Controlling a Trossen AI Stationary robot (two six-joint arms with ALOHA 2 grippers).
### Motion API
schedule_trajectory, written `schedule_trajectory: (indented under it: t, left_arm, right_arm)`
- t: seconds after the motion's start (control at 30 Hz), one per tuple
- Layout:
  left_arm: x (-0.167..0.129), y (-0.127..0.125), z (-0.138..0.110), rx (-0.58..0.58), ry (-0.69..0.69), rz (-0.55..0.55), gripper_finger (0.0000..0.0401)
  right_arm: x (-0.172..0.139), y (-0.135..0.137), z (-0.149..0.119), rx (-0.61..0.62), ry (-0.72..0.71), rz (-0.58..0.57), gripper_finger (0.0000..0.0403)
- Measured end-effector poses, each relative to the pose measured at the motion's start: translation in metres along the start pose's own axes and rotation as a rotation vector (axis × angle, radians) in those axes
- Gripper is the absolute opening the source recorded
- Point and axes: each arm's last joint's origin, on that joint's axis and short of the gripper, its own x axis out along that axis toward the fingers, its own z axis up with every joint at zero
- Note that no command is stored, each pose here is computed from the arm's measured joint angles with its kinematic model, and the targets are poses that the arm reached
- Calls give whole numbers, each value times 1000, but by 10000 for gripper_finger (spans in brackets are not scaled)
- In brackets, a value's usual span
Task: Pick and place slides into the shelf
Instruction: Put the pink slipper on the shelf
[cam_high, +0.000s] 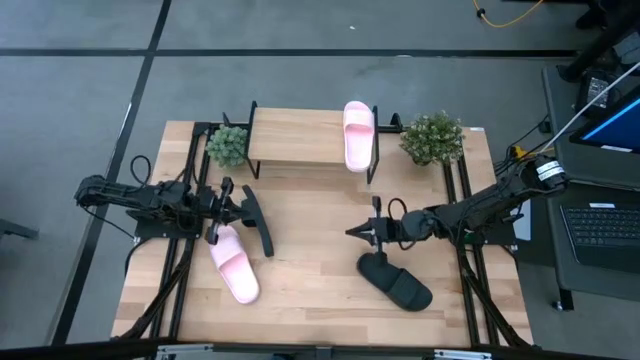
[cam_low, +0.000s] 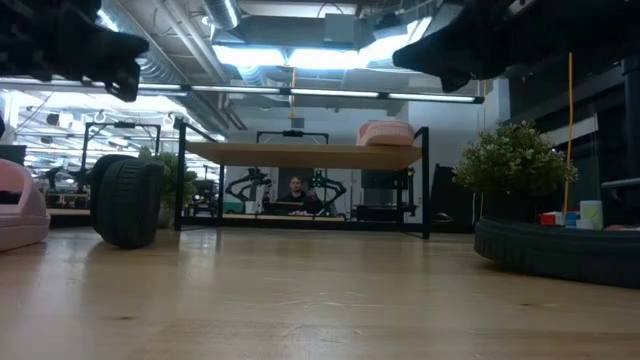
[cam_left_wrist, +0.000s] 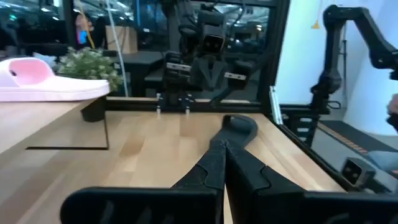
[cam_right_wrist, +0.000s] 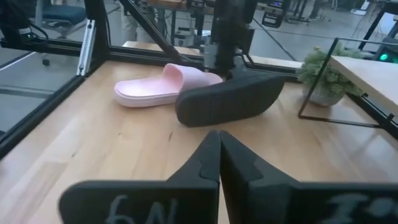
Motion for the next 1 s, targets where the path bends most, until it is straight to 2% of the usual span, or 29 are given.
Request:
schedule_trajectory:
  t: [0.27,0.4,0.53,0.73,1.0]
  left_arm:
    - [-6,-7,19,-47,149,97,0]
    - [-5,-13,31,-46,205,86,0]
    - [1,-21,41,-25,262,53,0]
    - [13,-32,52,-13,409,138,0]
    - [30,-58,55,-56,631,147,0]
  right_arm:
    - [-1,2,0,2,2,4,5]
    - [0,2,0,2,3,3,5]
    - [0,2,0,2,3,3,5]
    - [0,2,-1,-2,6,3,5]
    - [0,2,-3,-8,26,4,5]
